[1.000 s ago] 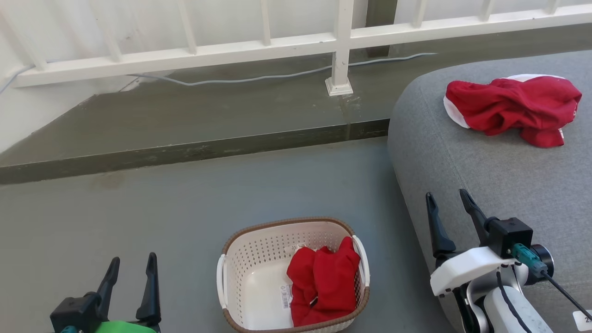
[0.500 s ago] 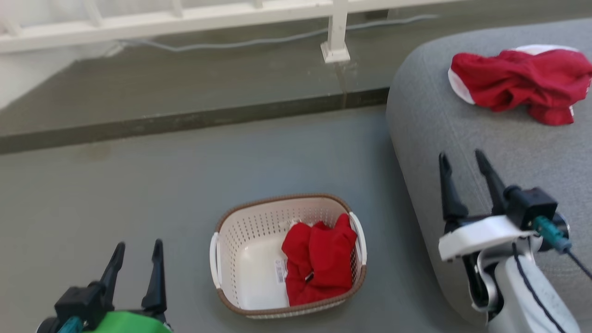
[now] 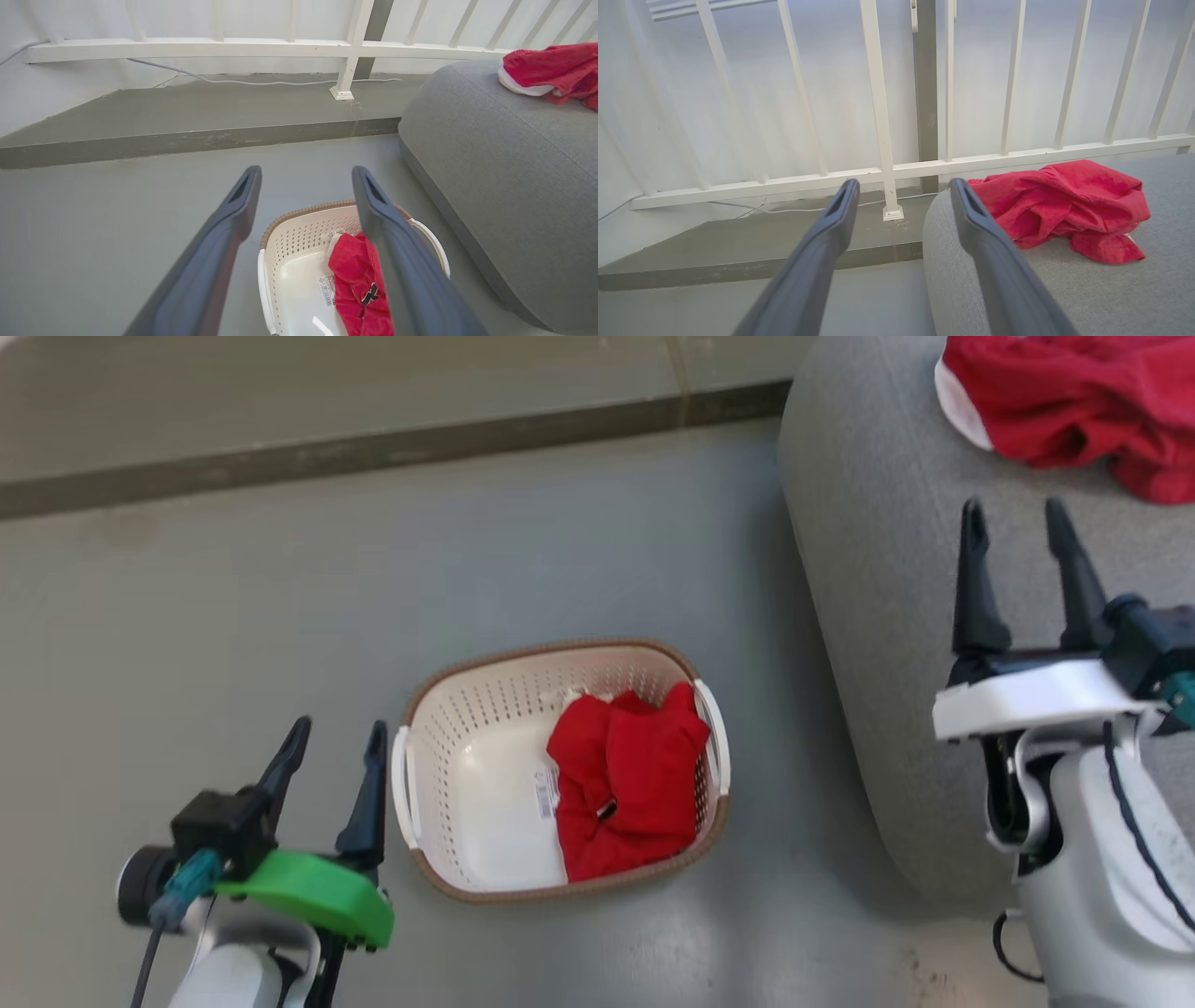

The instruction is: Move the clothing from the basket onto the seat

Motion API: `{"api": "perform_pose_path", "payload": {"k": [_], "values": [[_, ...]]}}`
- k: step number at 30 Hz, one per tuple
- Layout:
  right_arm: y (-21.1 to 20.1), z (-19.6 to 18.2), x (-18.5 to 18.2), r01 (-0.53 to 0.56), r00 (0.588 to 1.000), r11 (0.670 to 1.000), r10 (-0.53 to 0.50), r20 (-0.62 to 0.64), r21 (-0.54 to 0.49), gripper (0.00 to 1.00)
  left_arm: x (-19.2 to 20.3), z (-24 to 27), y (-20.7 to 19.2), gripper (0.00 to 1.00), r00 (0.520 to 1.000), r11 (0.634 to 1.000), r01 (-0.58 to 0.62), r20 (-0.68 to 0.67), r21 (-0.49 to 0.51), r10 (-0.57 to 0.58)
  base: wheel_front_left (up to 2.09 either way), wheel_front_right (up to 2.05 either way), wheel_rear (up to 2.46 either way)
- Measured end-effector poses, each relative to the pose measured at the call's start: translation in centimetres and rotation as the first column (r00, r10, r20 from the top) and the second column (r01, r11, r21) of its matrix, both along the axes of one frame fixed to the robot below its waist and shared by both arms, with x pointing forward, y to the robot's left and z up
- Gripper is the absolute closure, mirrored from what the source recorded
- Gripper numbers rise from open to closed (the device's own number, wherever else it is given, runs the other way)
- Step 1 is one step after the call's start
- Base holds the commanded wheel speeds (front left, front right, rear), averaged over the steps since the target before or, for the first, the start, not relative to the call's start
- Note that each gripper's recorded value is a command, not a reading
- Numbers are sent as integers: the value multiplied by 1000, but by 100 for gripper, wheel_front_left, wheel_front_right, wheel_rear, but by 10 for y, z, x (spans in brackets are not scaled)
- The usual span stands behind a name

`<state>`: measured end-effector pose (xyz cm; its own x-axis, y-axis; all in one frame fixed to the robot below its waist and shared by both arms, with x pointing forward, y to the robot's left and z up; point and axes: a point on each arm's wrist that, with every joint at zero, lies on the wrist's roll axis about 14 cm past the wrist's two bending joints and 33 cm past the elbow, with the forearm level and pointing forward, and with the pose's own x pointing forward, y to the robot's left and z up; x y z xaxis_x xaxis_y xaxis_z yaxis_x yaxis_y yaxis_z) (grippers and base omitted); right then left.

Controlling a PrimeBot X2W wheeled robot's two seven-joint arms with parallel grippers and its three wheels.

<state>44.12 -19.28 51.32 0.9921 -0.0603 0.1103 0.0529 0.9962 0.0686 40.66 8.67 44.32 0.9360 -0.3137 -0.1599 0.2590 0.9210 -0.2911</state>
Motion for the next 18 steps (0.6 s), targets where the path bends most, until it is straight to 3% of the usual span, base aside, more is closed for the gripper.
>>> {"api": "perform_pose_path", "payload": {"k": [18], "values": [[-19,-23,65,36,999,999,-36,4,-39,0,53,-85,-65,0,959,975,222,-190,31,-212,0,0,0]]}}
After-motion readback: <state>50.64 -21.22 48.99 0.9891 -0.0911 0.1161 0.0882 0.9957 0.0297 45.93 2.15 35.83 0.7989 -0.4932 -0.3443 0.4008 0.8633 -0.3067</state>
